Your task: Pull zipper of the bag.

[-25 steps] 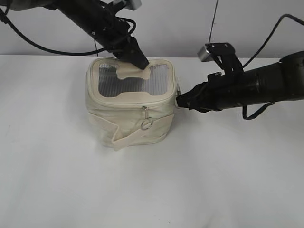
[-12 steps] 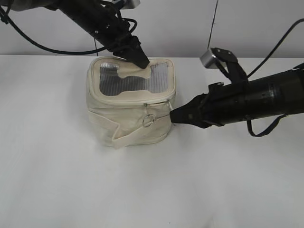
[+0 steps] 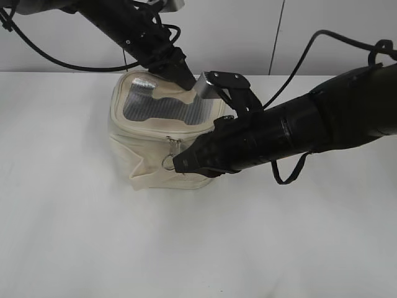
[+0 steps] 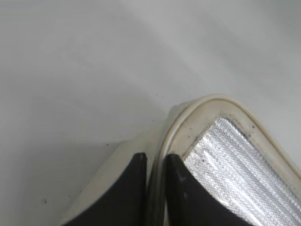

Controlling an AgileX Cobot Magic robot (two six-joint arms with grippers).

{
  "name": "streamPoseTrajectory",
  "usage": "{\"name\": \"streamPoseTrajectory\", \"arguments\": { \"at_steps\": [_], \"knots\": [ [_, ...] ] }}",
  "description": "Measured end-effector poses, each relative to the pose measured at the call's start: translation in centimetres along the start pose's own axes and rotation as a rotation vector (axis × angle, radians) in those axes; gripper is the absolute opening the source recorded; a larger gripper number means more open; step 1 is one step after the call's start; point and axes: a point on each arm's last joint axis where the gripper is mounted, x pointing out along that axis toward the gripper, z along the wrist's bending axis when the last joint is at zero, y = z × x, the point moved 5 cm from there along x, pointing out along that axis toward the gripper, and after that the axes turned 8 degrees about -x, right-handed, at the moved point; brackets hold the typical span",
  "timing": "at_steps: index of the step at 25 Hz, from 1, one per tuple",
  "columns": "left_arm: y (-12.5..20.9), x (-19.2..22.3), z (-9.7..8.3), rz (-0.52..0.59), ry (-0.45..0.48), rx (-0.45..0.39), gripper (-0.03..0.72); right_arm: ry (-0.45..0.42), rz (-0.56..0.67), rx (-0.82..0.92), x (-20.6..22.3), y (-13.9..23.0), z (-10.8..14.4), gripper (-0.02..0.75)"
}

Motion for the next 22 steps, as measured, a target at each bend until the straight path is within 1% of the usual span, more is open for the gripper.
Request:
{"name": "streamPoseTrajectory", "arguments": {
  "at_steps": [1, 3, 4, 5, 6, 7, 9, 10, 12, 15, 17, 19, 21, 22],
  "knots": [
    [-0.3, 0.0, 0.0, -0.019, -0.001, -0.011, 0.132, -0.021, 0.016, 0.008, -0.3, 0.1, 0.0, 0.119],
    [-0.8, -0.4, -0.3, -0.050, 0.007, -0.036, 0.212, -0.066, 0.052, 0.049, -1.0, 0.5, 0.1, 0.262],
    [-1.1, -0.6, -0.5, -0.067, 0.007, -0.054, 0.239, -0.071, 0.062, 0.069, -1.8, 0.4, -0.1, 0.335],
    [-1.4, -1.1, -0.6, -0.085, 0.002, -0.075, 0.252, -0.070, 0.075, 0.081, -2.6, 0.4, -0.3, 0.384],
    [-1.7, -1.6, -0.8, -0.098, -0.004, -0.094, 0.253, -0.065, 0.092, 0.100, -3.4, 0.4, -0.4, 0.411],
    [-2.0, -2.2, -1.1, -0.108, -0.012, -0.107, 0.248, -0.056, 0.116, 0.125, -4.3, 0.5, -0.5, 0.421],
    [-2.4, -3.7, -2.0, -0.115, -0.021, -0.110, 0.225, 0.000, 0.165, 0.123, -6.3, 0.8, -0.7, 0.421],
    [-2.6, -4.9, -2.7, -0.120, -0.020, -0.105, 0.216, 0.022, 0.188, 0.140, -7.3, 0.9, -0.4, 0.420],
    [-2.6, -6.7, -4.0, -0.133, -0.022, -0.102, 0.204, 0.097, 0.203, 0.120, -9.8, 0.7, -0.1, 0.420],
    [-1.7, -10.0, -6.3, -0.149, -0.047, -0.112, 0.199, 0.157, 0.189, 0.092, -13.9, 0.4, 1.5, 0.418],
    [-0.1, -12.1, -7.8, -0.163, -0.078, -0.136, 0.197, 0.183, 0.174, 0.071, -16.6, 0.6, 2.7, 0.419],
    [1.9, -15.3, -10.1, -0.213, -0.117, -0.137, 0.197, 0.221, 0.157, 0.037, -19.4, 1.5, 3.9, 0.419],
    [5.0, -17.7, -12.0, -0.253, -0.160, -0.157, 0.196, 0.261, 0.161, 0.008, -21.6, 3.2, 4.8, 0.419],
    [6.5, -19.6, -13.4, -0.293, -0.192, -0.143, 0.197, 0.285, 0.160, -0.009, -22.7, 4.4, 5.2, 0.419]
  ]
}}
